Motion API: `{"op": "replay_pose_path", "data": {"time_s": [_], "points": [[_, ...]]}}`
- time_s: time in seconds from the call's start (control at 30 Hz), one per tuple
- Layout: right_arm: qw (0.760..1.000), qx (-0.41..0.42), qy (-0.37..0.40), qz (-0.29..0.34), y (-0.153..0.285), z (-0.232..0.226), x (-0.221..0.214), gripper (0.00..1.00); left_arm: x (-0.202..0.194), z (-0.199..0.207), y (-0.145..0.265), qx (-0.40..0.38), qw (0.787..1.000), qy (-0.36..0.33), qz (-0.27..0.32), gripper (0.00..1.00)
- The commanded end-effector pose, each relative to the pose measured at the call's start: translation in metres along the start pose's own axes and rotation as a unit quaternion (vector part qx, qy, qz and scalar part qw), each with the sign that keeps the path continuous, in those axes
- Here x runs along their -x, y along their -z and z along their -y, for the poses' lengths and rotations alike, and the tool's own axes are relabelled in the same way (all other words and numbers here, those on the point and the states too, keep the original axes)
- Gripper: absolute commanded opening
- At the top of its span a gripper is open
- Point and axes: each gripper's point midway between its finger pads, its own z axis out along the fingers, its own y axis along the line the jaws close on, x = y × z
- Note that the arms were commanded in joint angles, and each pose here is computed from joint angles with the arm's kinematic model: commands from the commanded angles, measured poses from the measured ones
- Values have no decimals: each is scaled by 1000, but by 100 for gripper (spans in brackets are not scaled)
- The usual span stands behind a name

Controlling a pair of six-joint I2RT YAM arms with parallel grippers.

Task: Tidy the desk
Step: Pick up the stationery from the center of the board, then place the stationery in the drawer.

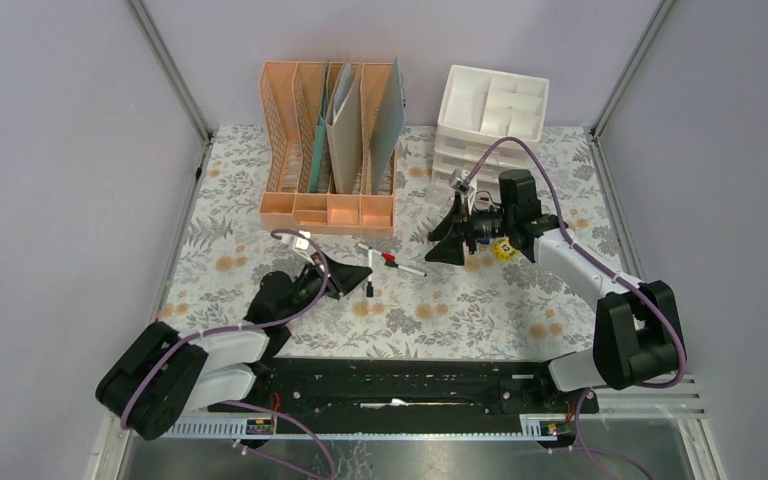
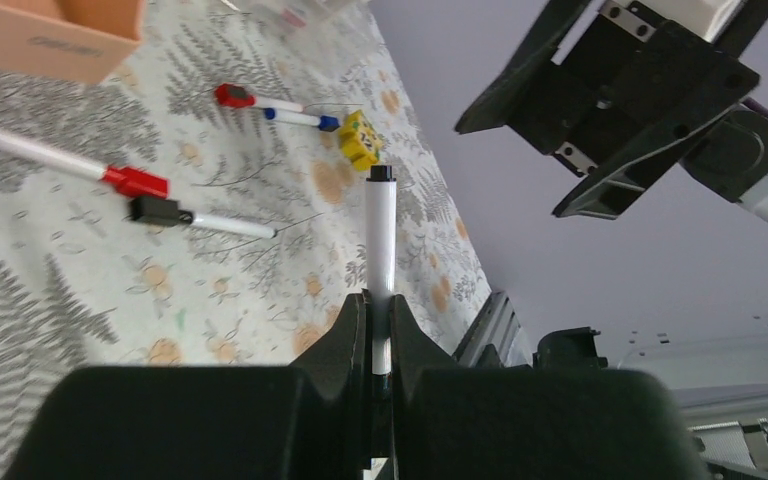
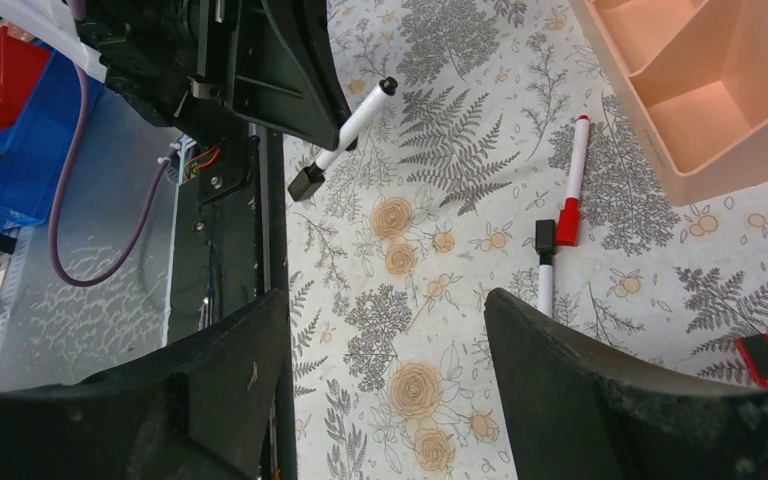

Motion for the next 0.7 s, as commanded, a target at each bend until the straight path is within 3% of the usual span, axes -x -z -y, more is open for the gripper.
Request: {"op": "replay_pose_path", "data": {"time_s": [0.0, 0.33, 0.67], "points": [[1000, 25, 8, 11, -9, -7, 6, 79, 26, 44, -19, -77, 995, -30, 52, 0], [999, 31, -13, 22, -14, -8, 9, 82, 13, 75, -51, -124, 991, -29, 44, 0], [994, 36, -88, 54, -19, -7, 15, 82, 17, 91, -73, -128, 989, -28, 68, 0]]}}
